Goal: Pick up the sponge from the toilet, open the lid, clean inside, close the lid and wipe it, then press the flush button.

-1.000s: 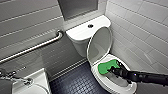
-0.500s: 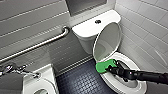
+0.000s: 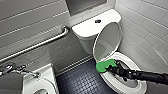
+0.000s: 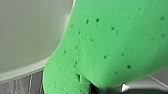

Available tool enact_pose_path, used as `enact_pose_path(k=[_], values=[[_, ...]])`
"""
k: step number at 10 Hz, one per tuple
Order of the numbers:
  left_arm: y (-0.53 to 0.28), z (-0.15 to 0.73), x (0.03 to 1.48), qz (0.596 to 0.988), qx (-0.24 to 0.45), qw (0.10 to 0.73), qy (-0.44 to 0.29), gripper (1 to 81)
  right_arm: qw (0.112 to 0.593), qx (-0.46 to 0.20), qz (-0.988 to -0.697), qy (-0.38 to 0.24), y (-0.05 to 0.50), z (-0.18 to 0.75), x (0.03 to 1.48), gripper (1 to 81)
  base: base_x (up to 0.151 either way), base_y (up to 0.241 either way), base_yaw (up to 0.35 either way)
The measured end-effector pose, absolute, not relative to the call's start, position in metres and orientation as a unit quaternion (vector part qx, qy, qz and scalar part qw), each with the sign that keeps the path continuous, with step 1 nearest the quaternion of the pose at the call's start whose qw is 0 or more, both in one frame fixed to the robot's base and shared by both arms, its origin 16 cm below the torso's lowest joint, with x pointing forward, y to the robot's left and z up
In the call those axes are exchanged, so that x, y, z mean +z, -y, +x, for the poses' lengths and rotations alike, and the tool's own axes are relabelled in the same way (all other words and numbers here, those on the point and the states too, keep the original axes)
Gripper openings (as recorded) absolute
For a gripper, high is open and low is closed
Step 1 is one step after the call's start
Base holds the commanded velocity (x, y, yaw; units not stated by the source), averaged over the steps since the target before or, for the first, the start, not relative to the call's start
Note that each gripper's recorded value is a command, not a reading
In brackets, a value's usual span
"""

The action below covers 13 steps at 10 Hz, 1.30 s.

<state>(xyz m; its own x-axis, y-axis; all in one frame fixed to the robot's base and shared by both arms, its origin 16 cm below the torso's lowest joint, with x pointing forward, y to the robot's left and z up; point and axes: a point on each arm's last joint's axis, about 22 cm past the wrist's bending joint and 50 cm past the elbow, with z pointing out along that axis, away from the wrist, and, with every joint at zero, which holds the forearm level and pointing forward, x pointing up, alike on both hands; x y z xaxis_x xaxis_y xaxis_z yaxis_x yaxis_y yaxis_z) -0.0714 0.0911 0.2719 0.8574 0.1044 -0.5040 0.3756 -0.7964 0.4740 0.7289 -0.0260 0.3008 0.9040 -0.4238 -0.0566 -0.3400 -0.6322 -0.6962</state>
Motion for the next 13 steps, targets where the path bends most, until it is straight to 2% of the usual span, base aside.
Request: enact_pose_path(k=[4,7,11,13], values=[[-0.09,-0.071,0.272,0.919,-0.233,0.292,-0.131,81.1,0.365,-0.02,-0.906,-0.214,0.051,0.672,0.299,1.0,0.0,0.0,0.0],[-0.08,-0.068,0.273,0.917,-0.23,0.298,-0.131,81.1,0.343,0.004,-0.913,-0.222,0.093,0.628,0.294,1.0,0.0,0.0,0.0],[-0.08,-0.068,0.273,0.918,-0.229,0.299,-0.126,81.1,0.301,-0.001,-0.925,-0.234,0.159,0.612,0.303,1.0,0.0,0.0,0.0],[-0.08,-0.068,0.273,0.918,-0.229,0.299,-0.126,81.1,0.296,0.023,-0.926,-0.234,0.17,0.578,0.308,1.0,0.0,0.0,0.0]])
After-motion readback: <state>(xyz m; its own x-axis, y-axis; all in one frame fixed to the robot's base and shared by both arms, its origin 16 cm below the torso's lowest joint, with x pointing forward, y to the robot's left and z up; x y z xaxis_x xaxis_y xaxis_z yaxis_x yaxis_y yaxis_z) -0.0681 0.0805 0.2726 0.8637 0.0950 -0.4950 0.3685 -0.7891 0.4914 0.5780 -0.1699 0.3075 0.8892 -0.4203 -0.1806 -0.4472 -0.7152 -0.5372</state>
